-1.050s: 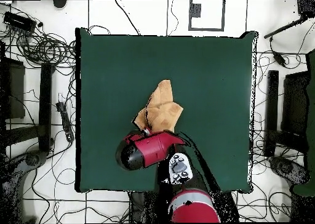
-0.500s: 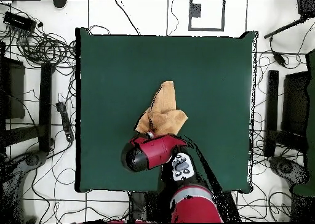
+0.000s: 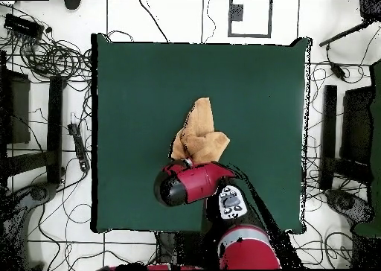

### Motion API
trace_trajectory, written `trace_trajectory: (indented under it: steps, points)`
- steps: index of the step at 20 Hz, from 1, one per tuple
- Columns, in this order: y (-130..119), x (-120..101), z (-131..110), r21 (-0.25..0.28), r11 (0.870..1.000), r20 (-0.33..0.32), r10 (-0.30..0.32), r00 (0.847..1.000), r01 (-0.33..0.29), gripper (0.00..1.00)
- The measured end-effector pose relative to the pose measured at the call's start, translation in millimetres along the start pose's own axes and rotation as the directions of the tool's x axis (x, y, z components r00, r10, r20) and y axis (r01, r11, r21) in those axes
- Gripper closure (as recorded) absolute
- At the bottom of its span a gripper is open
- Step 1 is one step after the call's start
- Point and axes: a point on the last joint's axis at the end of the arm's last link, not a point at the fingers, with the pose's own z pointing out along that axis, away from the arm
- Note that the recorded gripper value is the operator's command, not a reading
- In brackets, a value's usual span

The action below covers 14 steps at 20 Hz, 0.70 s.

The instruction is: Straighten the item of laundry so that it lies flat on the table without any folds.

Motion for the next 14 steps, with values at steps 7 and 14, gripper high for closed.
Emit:
trace_trajectory:
  steps: [7, 14]
  points:
    - [-7.9, 0.0, 1.3, -0.010, 1.000, 0.006, 0.023, 1.000, -0.023, 0.00]
    - [-7.9, -0.2, 1.3, -0.010, 1.000, 0.007, 0.023, 1.000, -0.023, 1.00]
